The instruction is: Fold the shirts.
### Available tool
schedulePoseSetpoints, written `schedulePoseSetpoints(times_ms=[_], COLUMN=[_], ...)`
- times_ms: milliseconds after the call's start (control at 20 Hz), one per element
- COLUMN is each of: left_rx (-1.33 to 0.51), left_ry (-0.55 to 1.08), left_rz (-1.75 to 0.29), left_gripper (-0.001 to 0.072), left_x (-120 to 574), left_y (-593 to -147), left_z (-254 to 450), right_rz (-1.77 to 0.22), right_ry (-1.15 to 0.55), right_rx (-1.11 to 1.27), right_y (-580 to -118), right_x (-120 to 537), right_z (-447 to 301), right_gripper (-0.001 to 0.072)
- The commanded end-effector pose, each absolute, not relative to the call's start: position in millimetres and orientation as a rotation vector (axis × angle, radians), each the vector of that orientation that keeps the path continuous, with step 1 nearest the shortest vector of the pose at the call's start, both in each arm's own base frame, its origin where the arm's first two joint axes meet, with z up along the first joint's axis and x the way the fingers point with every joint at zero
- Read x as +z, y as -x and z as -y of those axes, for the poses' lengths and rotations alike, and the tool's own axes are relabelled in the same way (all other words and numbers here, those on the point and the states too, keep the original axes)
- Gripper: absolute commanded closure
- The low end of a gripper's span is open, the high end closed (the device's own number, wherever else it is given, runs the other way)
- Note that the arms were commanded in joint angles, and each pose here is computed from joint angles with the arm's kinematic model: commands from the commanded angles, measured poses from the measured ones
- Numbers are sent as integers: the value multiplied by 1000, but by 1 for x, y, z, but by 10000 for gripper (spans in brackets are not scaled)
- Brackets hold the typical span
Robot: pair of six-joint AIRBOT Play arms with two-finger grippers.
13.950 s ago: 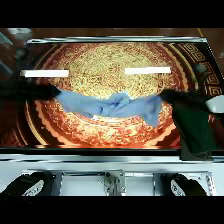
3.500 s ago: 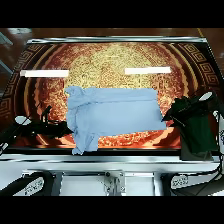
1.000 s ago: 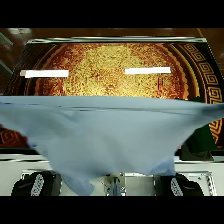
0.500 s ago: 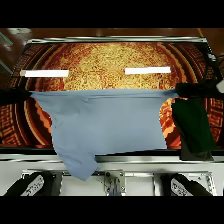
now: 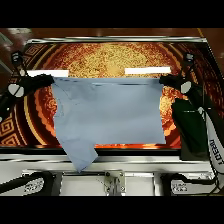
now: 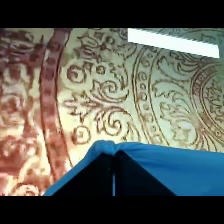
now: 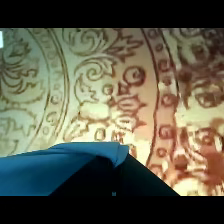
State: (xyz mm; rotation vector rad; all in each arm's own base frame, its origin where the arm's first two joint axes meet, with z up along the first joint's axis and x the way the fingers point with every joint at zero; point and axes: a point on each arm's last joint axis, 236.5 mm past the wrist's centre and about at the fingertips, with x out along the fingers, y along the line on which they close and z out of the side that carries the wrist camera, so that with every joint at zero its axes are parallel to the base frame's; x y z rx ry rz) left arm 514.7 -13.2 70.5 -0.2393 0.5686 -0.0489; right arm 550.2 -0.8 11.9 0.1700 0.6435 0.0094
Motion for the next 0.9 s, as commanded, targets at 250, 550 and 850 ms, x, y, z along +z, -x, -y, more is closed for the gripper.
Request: schedulePoseSetpoints(times_ms=[250, 550, 850], left_rx=[-106, -180, -161], left_ry=[265, 263, 313], left_rz=[-825, -1208, -1278], left_gripper=[667, 668, 665], left_x=[-2, -50, -66], left_y=[-492, -414, -405], left_z=[40, 42, 47], right_rz=[-784, -1202, -1296], right_ry=[-182, -229, -287], right_rx=[20, 89, 77], right_y=[-537, -451, -435], right_x=[-35, -81, -98], right_z=[-1, -4, -10], right_gripper=[642, 642, 601])
